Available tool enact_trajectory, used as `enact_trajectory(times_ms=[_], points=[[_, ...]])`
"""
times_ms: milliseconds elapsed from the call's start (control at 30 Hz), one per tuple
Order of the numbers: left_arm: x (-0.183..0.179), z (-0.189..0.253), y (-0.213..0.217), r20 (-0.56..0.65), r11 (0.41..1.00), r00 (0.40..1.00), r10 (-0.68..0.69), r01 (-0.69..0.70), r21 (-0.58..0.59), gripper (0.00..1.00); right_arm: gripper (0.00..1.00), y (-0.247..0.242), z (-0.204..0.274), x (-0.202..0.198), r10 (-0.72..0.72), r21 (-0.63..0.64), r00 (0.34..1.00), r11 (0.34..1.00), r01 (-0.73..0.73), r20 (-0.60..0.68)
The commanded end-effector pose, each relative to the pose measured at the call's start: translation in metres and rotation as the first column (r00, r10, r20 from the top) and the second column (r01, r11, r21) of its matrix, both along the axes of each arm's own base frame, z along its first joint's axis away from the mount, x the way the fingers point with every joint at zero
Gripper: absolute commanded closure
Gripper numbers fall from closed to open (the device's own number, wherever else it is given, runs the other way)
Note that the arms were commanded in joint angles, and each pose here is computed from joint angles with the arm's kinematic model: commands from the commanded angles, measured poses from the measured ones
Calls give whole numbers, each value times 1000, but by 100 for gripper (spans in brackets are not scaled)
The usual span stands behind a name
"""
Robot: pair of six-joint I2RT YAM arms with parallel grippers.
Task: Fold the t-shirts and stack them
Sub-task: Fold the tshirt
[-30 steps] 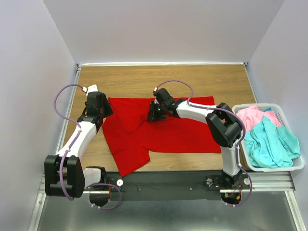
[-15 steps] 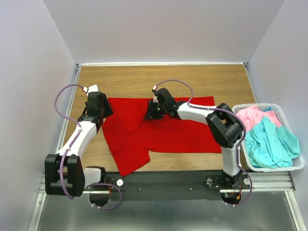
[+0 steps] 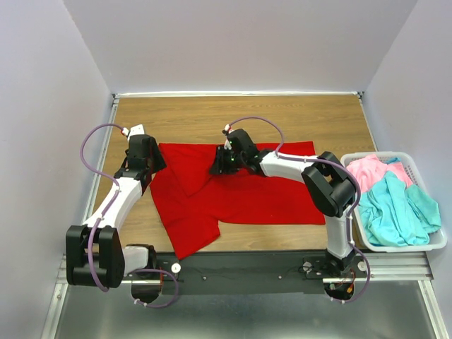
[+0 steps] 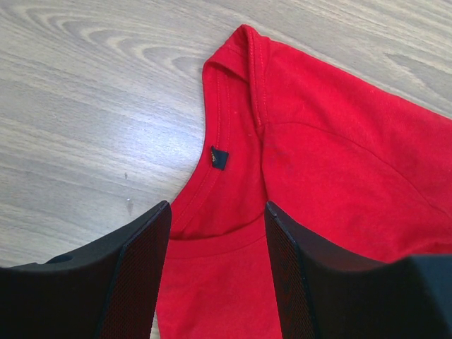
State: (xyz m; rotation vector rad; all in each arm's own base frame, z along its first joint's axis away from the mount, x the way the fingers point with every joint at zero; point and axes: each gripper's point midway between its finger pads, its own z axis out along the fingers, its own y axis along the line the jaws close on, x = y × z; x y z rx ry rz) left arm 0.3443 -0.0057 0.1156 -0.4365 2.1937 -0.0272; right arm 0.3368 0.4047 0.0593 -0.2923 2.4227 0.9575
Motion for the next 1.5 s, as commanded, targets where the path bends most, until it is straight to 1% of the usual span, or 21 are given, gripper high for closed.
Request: enact_trajectory(times_ms=[0, 133, 200, 233, 300, 333, 467, 567, 867, 1033, 1200, 1233, 1300, 1333, 1433, 1467], points=[[6, 7, -3, 16, 1000, 1000, -19, 19, -6, 37, 58, 0, 5, 2, -37, 13, 999, 999, 37, 19], [6, 7, -3, 16, 1000, 1000, -19, 19, -6, 37, 60, -7, -8, 5, -72, -21, 997, 997, 73, 13], [6, 8, -4, 19, 1000, 1000, -23, 23, -8, 37, 65, -10, -14, 7, -88, -37, 996, 995, 89, 14], [6, 7, -4, 16, 1000, 1000, -22, 22, -7, 37, 71, -11, -15, 7, -91, -42, 996, 995, 91, 15], [6, 7, -4, 15, 1000, 1000, -22, 23, -9, 37, 77, -13, -16, 7, -93, -46, 996, 995, 93, 15], [6, 7, -5, 15, 1000, 1000, -24, 24, -9, 37, 85, -11, -14, 5, -86, -41, 996, 995, 87, 14], [6, 7, -5, 17, 1000, 1000, -25, 25, -10, 37, 99, -10, 0, -1, -65, -9, 998, 998, 65, 10], [6, 7, -5, 17, 1000, 1000, -26, 27, -11, 37, 99, -10, 7, -8, -59, 12, 998, 998, 59, -17], [6, 6, -5, 15, 999, 999, -29, 30, -13, 37, 99, -10, 0, -22, -56, 16, 994, 998, 57, -99], [5, 6, -5, 12, 1000, 999, -29, 30, -9, 37, 98, -17, -24, -29, -87, -19, 976, 996, 85, -201], [5, 5, -5, 10, 1000, 1000, -29, 30, -9, 37, 94, -32, -47, -24, -142, -70, 963, 989, 130, -227], [5, 5, -5, 10, 1000, 1000, -28, 28, -8, 37, 90, -37, -50, -21, -158, -92, 964, 986, 141, -212], [5, 6, -5, 12, 1000, 999, -29, 30, -9, 37, 87, -43, -49, -11, -185, -117, 969, 979, 167, -166], [5, 6, -5, 12, 1000, 1000, -28, 28, -9, 37, 81, -46, -46, -9, -174, -140, 975, 978, 154, -141], [6, 6, -5, 13, 1000, 1000, -28, 28, -9, 37, 73, -44, -25, 0, -132, -168, 989, 979, 119, -70], [6, 6, -5, 13, 1000, 1000, -27, 27, -8, 37, 69, -44, -20, 2, -123, -176, 991, 978, 112, -51]])
